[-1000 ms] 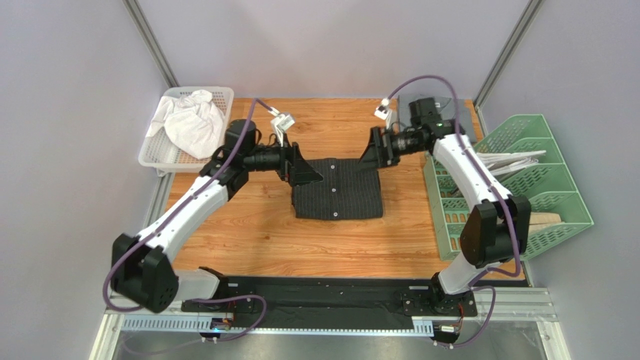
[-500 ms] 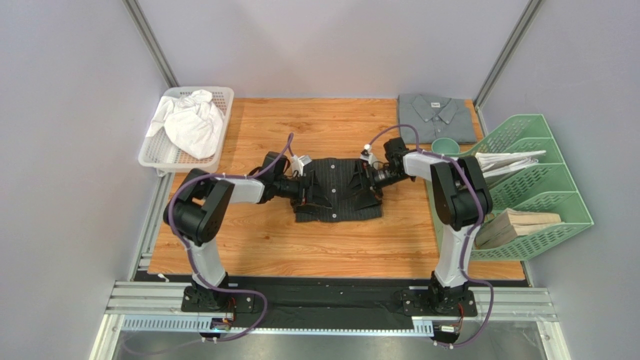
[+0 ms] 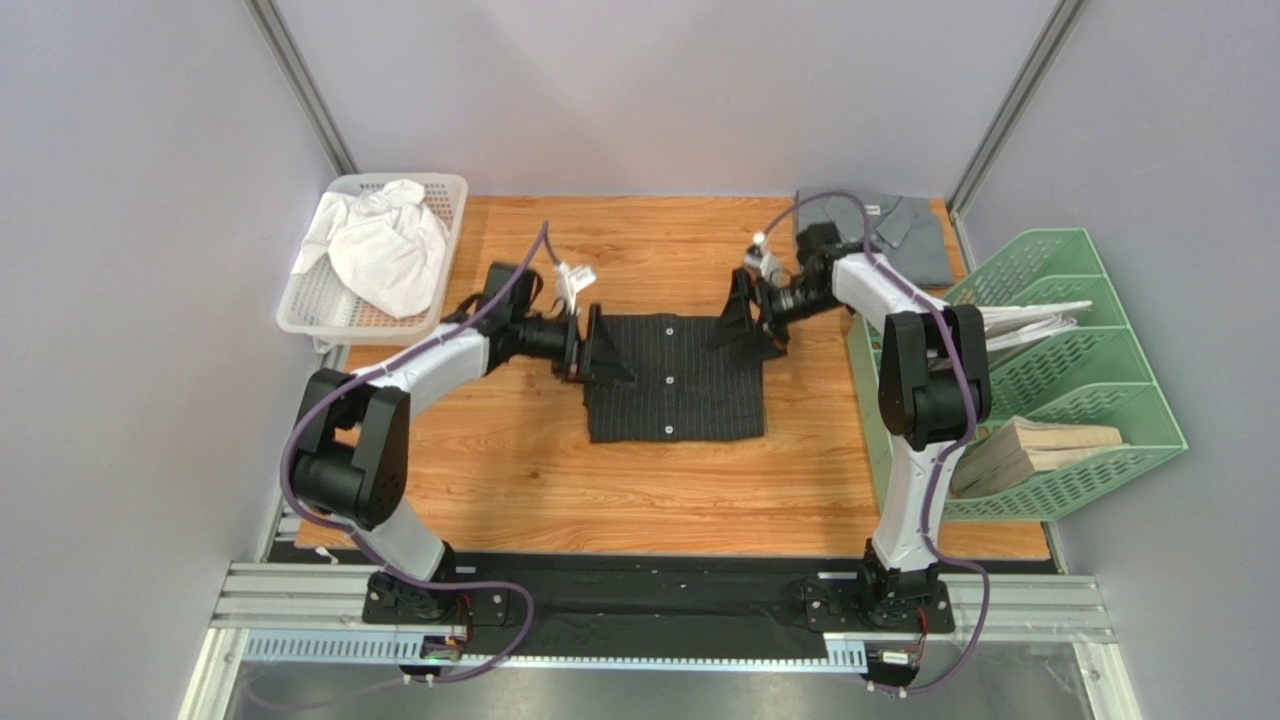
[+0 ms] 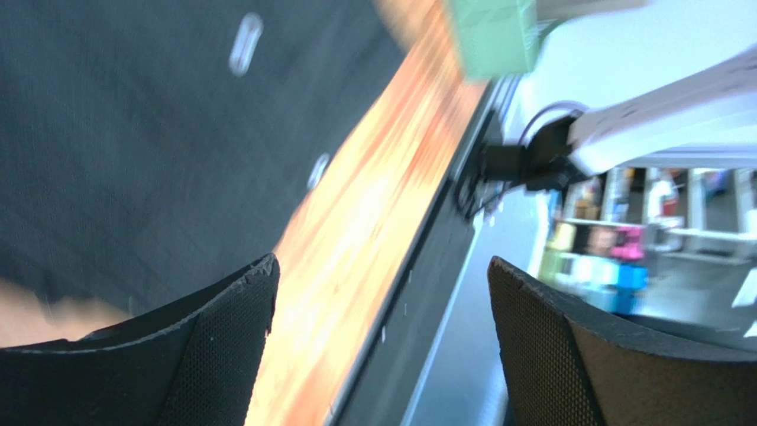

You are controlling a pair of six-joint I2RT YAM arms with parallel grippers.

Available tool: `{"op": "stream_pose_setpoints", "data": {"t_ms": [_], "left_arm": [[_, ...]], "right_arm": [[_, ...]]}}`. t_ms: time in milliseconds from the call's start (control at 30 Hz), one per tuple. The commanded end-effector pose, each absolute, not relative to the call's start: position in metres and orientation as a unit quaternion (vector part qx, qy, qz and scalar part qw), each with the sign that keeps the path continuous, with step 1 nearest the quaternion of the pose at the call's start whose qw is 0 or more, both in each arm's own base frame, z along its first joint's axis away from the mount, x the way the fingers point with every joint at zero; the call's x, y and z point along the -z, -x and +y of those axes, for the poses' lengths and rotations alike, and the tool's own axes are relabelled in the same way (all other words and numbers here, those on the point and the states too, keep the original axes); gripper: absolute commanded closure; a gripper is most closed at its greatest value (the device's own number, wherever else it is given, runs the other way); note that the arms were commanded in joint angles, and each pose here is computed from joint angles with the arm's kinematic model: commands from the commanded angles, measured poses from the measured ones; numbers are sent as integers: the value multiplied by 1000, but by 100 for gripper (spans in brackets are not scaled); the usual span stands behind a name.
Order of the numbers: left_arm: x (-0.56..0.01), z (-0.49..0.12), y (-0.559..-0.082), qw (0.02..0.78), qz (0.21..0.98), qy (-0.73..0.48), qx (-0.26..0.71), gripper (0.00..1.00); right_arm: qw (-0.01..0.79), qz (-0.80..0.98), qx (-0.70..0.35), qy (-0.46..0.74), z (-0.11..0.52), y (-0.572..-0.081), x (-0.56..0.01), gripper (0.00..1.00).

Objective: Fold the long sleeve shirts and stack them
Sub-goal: Fold the shirt

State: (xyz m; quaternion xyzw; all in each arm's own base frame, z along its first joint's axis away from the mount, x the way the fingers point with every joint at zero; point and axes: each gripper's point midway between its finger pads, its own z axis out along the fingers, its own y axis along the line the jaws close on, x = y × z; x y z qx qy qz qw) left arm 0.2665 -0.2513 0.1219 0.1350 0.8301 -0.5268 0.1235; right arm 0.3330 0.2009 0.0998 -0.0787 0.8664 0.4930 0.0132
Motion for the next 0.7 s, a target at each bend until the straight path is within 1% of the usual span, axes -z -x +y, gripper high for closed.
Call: {"op": "stream_pose_setpoints", "data": {"t_ms": [0,33,100,133,167,200,233,333,433,467,500,533,567,600,633,667], "left_arm": [[-189,-288,-320,199,784,-216,547,11],[-166,-293,-336,179,798,-194,541,12],[-167,-300,-364,189,799,-184,540,14],[-143,-299,-377,180,813,-166,528,15],[-136,-298,-387,181,818,-159,522,15],[-132,-293,-400,188,822,-149,516,15],[-110,-289,-406,176,832,-133,510,15],[-74,-275,-408,143,858,-105,482,18],[-47,-261,-387,106,882,-85,450,23],[-33,-254,-367,78,891,-69,443,24],[-33,-251,-357,71,893,-64,439,29],[-30,-250,-344,55,895,-59,439,30],[-20,-253,-314,24,896,-64,439,31],[-27,-256,-300,18,894,-79,440,32],[-27,-258,-279,-5,895,-93,437,32],[-24,-265,-247,-33,892,-116,435,33]], "right_arm": [[118,864,-479,103,210,-397,-147,0],[113,864,-481,98,214,-405,-141,1],[105,867,-480,84,217,-425,-125,2],[103,869,-477,84,217,-430,-117,2],[100,872,-471,83,216,-433,-109,3],[93,881,-457,81,212,-437,-88,3],[96,883,-452,81,210,-442,-82,3],[84,895,-430,86,206,-445,-53,4],[80,907,-400,107,207,-445,-31,5],[76,909,-393,112,209,-444,-28,6],[77,914,-381,117,210,-445,-24,6],[81,912,-375,147,217,-445,-19,6],[97,912,-364,164,221,-454,-25,6],[107,910,-357,181,226,-458,-27,6],[117,905,-352,210,241,-458,-30,6],[140,896,-347,238,250,-467,-37,6]]}}
